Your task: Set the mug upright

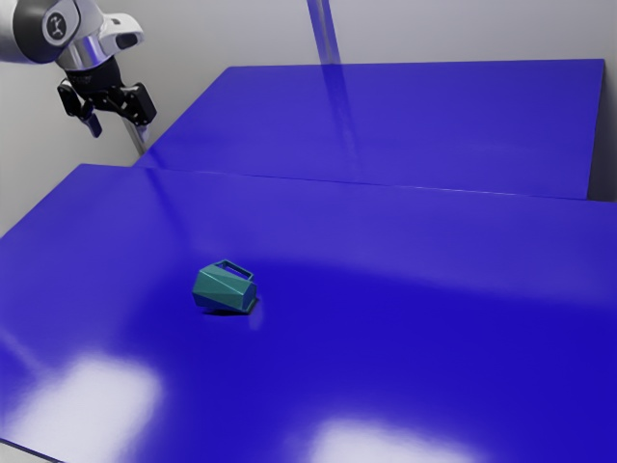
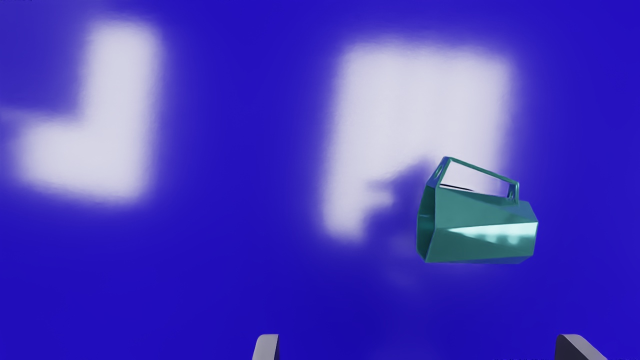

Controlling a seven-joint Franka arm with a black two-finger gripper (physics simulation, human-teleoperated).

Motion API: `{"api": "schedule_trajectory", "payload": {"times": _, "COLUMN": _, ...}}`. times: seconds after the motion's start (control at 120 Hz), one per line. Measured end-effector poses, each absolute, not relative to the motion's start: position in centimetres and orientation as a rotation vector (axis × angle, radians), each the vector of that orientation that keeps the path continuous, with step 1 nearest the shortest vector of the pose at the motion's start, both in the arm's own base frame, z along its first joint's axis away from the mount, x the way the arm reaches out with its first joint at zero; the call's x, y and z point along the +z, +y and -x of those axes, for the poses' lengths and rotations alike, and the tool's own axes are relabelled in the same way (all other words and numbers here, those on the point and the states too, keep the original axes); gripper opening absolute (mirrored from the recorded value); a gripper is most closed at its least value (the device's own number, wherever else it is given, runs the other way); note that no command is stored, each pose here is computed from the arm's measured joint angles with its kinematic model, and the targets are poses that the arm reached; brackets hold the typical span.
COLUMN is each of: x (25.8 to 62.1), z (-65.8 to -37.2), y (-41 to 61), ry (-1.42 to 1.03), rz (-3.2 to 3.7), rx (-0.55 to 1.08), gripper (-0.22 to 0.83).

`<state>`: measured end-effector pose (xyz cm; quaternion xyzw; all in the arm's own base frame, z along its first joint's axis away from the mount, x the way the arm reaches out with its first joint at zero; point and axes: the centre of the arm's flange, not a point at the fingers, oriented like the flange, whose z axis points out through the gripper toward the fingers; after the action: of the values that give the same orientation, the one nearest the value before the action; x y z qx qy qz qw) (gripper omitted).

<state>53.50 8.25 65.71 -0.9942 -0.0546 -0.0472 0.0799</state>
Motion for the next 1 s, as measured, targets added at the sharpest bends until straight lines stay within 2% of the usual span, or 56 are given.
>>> {"api": "schedule_trajectory", "payload": {"times": 0.275, "x": 64.9, "z": -54.1, "y": 8.6, "ry": -0.118, "rz": 2.972, "rx": -0.159, "gripper": 0.62}}
{"api": "schedule_trajectory", "payload": {"times": 0.442, "x": 62.5, "z": -55.2, "y": 9.7, "ry": -0.158, "rz": 3.058, "rx": -0.137, "gripper": 0.62}}
{"api": "schedule_trajectory", "payload": {"times": 0.6, "x": 55.9, "z": -56.8, "y": 12.0, "ry": -0.306, "rz": 3.231, "rx": 0.008, "gripper": 0.61}}
{"api": "schedule_trajectory", "payload": {"times": 0.817, "x": 46.4, "z": -56.9, "y": 18.8, "ry": -0.619, "rz": 3.352, "rx": 0.232, "gripper": 0.62}}
{"api": "schedule_trajectory", "payload": {"times": 1.0, "x": 39.3, "z": -57.6, "y": 19.7, "ry": -0.744, "rz": 3.444, "rx": 0.421, "gripper": 0.61}}
